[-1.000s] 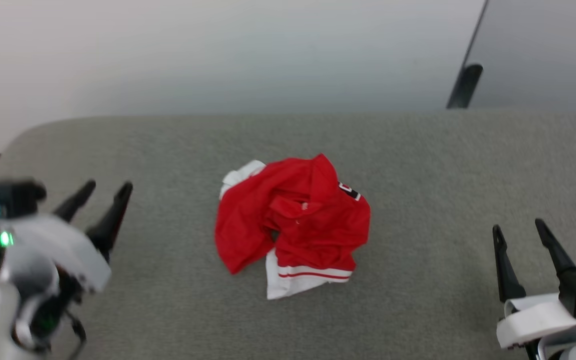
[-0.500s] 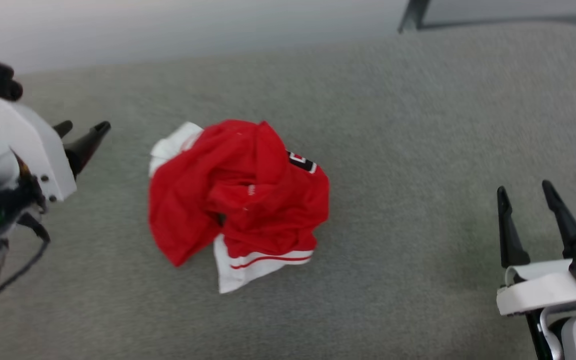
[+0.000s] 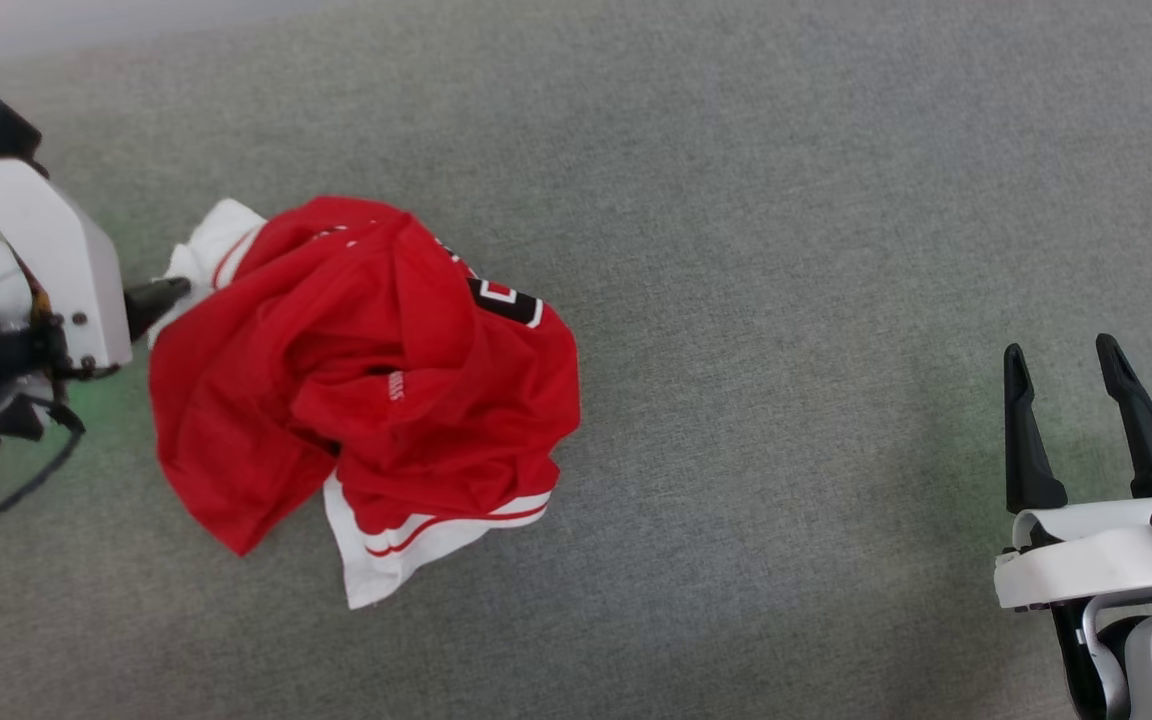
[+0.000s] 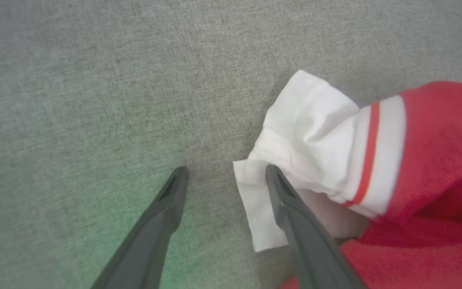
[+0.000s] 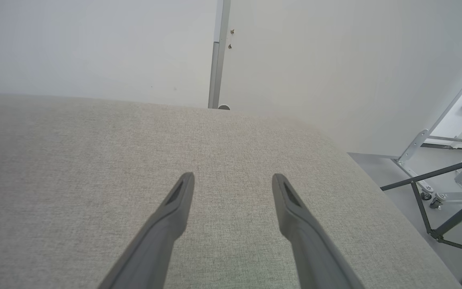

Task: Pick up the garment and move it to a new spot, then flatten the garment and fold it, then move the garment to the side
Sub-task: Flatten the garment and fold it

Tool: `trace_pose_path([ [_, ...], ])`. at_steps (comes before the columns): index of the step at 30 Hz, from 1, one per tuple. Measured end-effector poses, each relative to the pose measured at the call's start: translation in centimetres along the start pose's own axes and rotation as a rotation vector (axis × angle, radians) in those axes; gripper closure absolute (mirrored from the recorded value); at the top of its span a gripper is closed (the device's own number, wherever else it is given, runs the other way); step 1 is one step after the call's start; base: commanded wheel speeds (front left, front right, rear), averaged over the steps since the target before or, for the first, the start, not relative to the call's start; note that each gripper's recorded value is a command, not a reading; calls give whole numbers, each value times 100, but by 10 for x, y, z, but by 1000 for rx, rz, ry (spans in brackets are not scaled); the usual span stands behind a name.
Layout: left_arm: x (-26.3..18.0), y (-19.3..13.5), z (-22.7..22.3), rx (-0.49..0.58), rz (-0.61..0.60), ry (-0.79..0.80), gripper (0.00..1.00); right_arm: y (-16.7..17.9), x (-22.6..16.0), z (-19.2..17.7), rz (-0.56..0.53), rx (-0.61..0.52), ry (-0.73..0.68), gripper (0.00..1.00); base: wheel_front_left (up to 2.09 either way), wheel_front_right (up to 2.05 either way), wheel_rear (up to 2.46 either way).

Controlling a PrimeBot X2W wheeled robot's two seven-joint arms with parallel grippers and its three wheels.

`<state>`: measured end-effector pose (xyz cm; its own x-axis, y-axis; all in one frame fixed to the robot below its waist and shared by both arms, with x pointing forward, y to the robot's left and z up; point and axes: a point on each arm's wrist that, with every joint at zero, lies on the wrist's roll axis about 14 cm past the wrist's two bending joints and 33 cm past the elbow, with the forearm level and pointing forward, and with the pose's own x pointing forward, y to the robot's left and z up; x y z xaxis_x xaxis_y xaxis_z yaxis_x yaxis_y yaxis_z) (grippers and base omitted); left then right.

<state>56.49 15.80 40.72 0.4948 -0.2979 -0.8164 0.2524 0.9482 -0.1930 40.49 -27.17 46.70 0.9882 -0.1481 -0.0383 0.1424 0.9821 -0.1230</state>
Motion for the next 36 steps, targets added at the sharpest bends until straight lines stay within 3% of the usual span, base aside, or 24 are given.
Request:
trace_pose_path([
  [11, 20, -2, -7, -76, 9, 100, 0, -2, 2, -7, -10, -3, 19, 0, 0, 0, 0],
  [12, 20, -4, -8, -91, 7, 110, 11, -2, 2, -7, -9, -3, 19, 0, 0, 0, 0],
  [14, 20, -8, -11, -120, -2, 127, 55, -1, 3, -6, -9, -2, 17, 0, 0, 0, 0],
  [15, 20, -11, -12, -126, -14, 138, 93, -1, 3, -6, -8, -3, 15, 0, 0, 0, 0],
  [16, 19, -14, -14, -130, -26, 147, 100, -1, 3, -5, -6, -3, 14, 0, 0, 0, 0],
  [26, 8, -29, -9, -72, -49, 118, 100, 3, 5, 0, 0, 4, -5, 0, 0, 0, 0],
  [36, -38, 2, 32, -37, 57, -74, 100, 5, 2, 10, 5, 10, -31, 0, 0, 0, 0],
])
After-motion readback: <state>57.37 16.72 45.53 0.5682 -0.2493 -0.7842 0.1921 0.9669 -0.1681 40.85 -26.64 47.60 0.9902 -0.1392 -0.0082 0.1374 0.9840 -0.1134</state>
